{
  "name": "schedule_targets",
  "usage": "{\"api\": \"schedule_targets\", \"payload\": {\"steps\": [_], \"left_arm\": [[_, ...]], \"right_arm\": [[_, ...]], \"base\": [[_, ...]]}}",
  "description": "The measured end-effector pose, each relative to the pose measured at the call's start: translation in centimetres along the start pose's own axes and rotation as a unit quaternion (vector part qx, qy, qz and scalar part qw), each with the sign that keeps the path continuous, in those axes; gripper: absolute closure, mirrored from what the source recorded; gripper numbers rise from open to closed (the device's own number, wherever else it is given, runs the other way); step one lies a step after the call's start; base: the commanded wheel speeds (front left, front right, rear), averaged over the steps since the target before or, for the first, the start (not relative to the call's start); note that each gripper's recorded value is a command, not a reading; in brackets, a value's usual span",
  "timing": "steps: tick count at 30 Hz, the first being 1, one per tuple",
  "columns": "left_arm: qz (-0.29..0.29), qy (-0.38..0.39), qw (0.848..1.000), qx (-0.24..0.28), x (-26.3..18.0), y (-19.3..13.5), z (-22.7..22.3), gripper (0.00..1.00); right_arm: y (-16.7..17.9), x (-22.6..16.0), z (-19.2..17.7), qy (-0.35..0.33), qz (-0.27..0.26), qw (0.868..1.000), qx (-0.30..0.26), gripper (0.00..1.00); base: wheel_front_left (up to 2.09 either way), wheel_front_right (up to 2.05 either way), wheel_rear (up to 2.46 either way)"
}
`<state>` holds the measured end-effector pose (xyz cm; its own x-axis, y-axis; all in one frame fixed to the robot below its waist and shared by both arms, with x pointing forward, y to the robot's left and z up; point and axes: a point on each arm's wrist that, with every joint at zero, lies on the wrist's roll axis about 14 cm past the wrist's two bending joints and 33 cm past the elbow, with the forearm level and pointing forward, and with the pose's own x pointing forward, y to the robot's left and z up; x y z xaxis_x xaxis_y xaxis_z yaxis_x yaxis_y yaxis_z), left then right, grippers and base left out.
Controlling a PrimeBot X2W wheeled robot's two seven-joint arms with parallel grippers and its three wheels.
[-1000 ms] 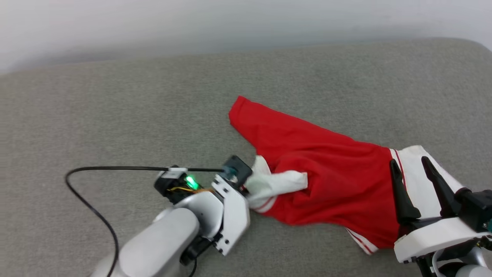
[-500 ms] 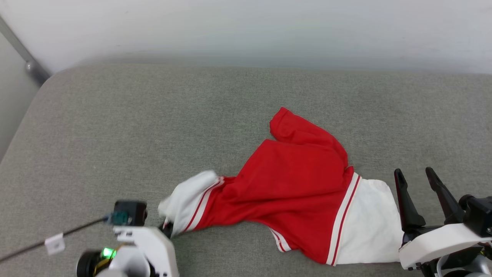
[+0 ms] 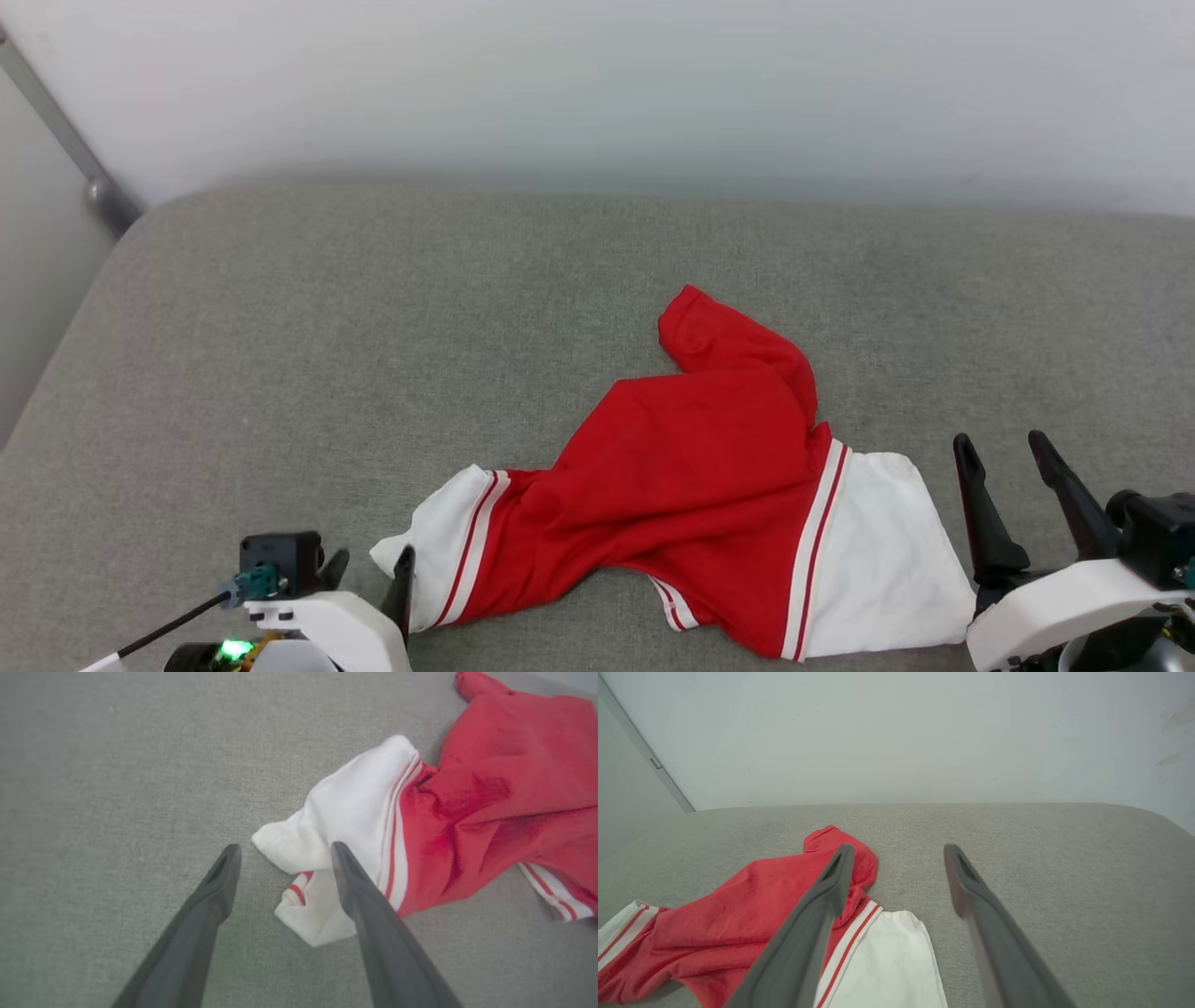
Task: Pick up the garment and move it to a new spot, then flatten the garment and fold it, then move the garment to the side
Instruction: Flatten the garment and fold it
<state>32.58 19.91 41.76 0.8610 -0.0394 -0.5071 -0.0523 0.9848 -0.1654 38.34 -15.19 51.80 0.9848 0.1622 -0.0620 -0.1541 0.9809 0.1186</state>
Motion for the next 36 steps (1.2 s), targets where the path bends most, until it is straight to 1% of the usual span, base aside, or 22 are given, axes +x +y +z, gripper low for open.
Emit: {"api": "schedule_targets", "payload": {"steps": [3, 4, 9, 14, 15, 17, 20, 22, 25, 26, 30, 33, 36], "left_arm": [[-0.008, -0.063, 0.998, 0.022, -0.4, -0.5, 2.8, 0.0], [-0.016, -0.108, 0.993, 0.032, -0.8, -1.1, 4.7, 0.0], [-0.046, -0.222, 0.972, 0.057, -2.3, -3.1, 9.1, 0.0], [-0.065, -0.294, 0.951, 0.069, -3.4, -4.3, 11.9, 0.0], [-0.067, -0.301, 0.949, 0.07, -3.6, -4.5, 12.1, 0.0], [-0.072, -0.314, 0.944, 0.07, -4.0, -5.0, 12.6, 0.0], [-0.074, -0.325, 0.94, 0.068, -4.3, -5.2, 13.0, 0.0], [-0.076, -0.331, 0.938, 0.068, -4.6, -5.3, 13.2, 0.0], [-0.076, -0.335, 0.936, 0.072, -4.4, -5.3, 13.5, 0.0], [-0.075, -0.337, 0.936, 0.074, -4.3, -5.2, 13.7, 0.0], [-0.063, -0.338, 0.937, 0.068, -3.6, -4.4, 14.1, 0.0], [-0.054, -0.326, 0.942, 0.059, -2.8, -3.9, 13.5, 0.0], [-0.044, -0.313, 0.947, 0.056, -2.1, -3.2, 12.9, 0.0]], "right_arm": [[0.1, -0.7, 0.3, -0.002, 0.0, 1.0, -0.002, 0.0], [0.0, -1.3, 0.4, -0.003, -0.003, 1.0, -0.002, 0.0], [-0.5, -2.3, 0.8, -0.005, -0.012, 1.0, -0.003, 0.0], [-1.2, -2.9, 0.5, 0.006, -0.023, 1.0, 0.001, 0.0], [-1.5, -3.1, 0.2, 0.016, -0.026, 1.0, 0.005, 0.0], [-2.0, -3.4, -1.6, 0.062, -0.035, 0.997, 0.015, 0.0], [-3.3, -4.4, -5.5, 0.166, -0.049, 0.985, 0.022, 0.0], [-4.1, -4.9, -7.5, 0.228, -0.048, 0.972, 0.017, 0.0], [-4.4, -5.3, -9.8, 0.303, -0.037, 0.952, 0.013, 0.0], [-4.3, -5.2, -10.4, 0.323, -0.032, 0.946, 0.012, 0.0], [-3.8, -4.1, -12.1, 0.373, -0.011, 0.928, 0.009, 0.0], [-2.8, -3.7, -13.9, 0.416, 0.008, 0.909, 0.011, 0.0], [-2.7, -3.2, -15.2, 0.447, 0.017, 0.894, 0.009, 0.0]], "base": [[0.0, 0.0, 0.0], [0.0, 0.0, 0.0], [0.0, 0.0, 0.0], [0.0, 0.0, 0.0], [0.0, 0.0, 0.0], [0.0, 0.0, 0.0], [0.0, 0.0, 0.0], [0.0, 0.0, 0.0], [0.0, 0.0, 0.0], [0.0, 0.0, 0.0], [0.0, 0.0, 0.0], [0.0, 0.0, 0.0], [0.0, 0.0, 0.0]]}}
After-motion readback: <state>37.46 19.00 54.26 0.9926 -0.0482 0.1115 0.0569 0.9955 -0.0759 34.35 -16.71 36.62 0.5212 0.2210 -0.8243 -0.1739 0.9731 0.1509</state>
